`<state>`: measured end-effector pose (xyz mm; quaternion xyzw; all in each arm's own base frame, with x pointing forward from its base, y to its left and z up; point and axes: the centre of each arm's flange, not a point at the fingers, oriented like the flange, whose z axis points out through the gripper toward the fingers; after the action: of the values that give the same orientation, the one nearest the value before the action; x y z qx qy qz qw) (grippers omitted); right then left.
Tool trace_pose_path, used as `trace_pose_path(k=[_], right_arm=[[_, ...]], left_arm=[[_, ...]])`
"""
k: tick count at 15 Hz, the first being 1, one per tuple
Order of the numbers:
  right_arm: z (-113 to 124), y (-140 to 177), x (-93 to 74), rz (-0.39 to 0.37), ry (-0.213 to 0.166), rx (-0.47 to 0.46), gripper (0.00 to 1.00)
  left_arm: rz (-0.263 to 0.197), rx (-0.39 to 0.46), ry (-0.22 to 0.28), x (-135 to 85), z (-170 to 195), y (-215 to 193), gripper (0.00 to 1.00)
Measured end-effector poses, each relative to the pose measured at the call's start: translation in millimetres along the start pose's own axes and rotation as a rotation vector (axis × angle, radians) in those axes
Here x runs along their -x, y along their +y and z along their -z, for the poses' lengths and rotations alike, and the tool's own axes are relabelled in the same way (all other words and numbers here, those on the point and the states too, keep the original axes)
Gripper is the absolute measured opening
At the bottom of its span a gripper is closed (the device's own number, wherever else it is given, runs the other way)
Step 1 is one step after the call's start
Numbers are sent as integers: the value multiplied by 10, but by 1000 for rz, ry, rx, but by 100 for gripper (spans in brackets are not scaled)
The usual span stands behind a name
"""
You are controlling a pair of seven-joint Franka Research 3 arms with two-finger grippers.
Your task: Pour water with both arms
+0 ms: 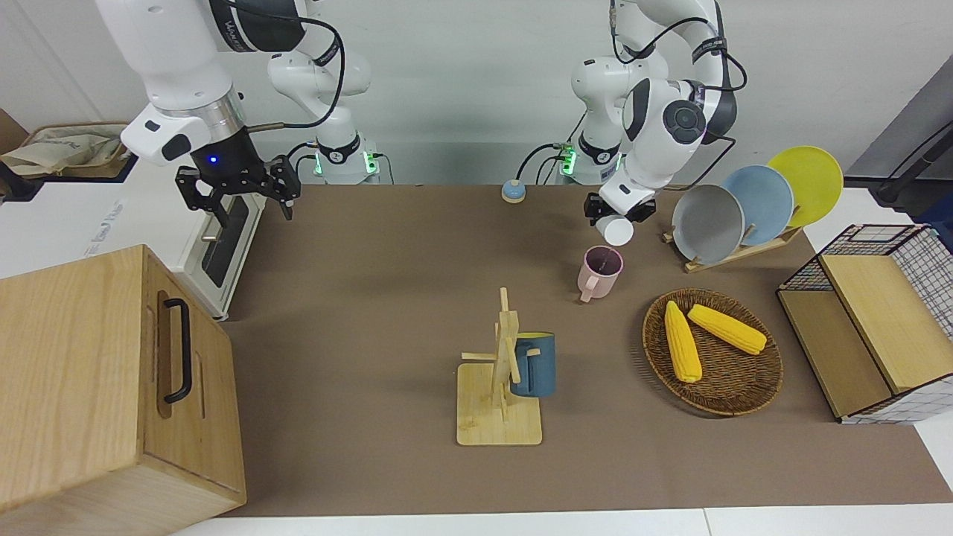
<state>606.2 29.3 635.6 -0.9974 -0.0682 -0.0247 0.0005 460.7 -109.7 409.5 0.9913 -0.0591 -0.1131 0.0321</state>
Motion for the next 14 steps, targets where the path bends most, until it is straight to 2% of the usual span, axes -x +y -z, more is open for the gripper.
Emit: trace_pose_path(k=[14], right_arm=[[1, 0, 1, 0, 0, 0, 99]], left_arm=[[15, -22, -15, 12, 50, 7, 63]])
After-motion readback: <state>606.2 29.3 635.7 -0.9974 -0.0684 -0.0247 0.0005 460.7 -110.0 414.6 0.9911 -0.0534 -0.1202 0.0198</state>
